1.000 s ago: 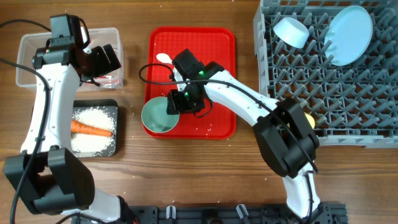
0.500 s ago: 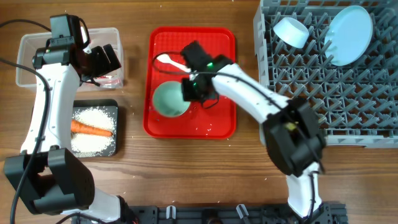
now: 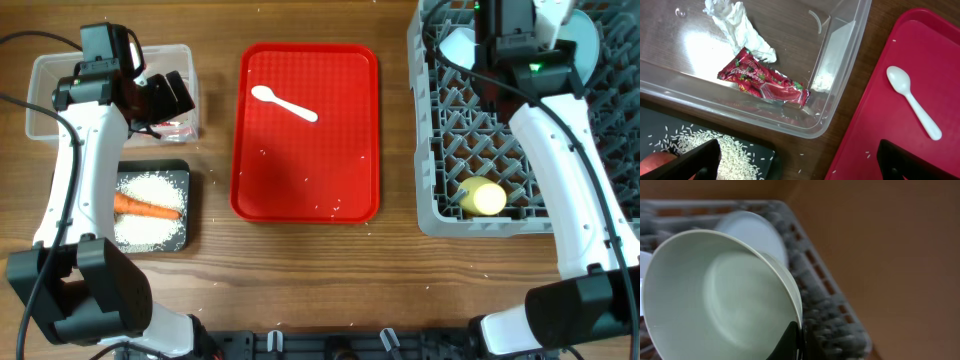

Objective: Sort waste into correct bins and load items into the dishwasher rack
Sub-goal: 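Carry the pale green bowl into the rack and release it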

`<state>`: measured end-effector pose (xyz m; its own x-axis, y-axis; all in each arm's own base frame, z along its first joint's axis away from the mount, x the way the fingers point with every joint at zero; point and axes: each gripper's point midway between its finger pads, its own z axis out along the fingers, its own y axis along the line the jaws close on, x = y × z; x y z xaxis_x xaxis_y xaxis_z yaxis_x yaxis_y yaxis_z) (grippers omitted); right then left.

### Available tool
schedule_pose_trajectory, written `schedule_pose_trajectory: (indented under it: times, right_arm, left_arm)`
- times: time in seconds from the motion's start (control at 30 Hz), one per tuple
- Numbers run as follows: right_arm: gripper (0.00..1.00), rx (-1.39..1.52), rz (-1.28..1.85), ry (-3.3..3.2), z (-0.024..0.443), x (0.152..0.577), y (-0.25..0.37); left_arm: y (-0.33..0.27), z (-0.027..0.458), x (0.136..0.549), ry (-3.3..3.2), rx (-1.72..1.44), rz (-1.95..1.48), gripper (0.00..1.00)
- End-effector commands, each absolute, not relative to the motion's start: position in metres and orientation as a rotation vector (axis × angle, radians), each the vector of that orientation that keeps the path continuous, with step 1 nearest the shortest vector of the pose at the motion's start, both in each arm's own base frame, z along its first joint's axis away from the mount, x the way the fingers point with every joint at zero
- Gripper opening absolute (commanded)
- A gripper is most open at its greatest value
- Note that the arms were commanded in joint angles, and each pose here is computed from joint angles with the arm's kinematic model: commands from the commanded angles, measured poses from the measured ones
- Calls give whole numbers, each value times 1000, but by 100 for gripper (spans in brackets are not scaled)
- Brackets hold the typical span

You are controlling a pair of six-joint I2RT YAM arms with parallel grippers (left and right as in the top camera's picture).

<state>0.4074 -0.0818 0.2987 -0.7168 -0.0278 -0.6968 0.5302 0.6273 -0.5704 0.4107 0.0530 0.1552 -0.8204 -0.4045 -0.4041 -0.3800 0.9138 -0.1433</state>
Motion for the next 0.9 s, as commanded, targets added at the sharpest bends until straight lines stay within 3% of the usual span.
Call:
schedule_pose_trajectory:
  times: [0.0, 0.2, 0.7, 0.87]
  right_arm:
    - [4, 367, -1444, 2132, 277, 393, -117]
    - [4, 104, -1572, 2261, 210, 410, -103]
    - [5, -93, -1327, 2414, 163, 424, -62]
    - [11, -308, -1259, 2443, 154, 429, -28]
  left_arm:
    - [55, 157, 414, 2627, -594, -75, 100]
    - [55, 157, 414, 2627, -594, -75, 100]
    - [55, 157, 414, 2626, -593, -75, 100]
    - [55, 157, 414, 2626, -594, -75, 100]
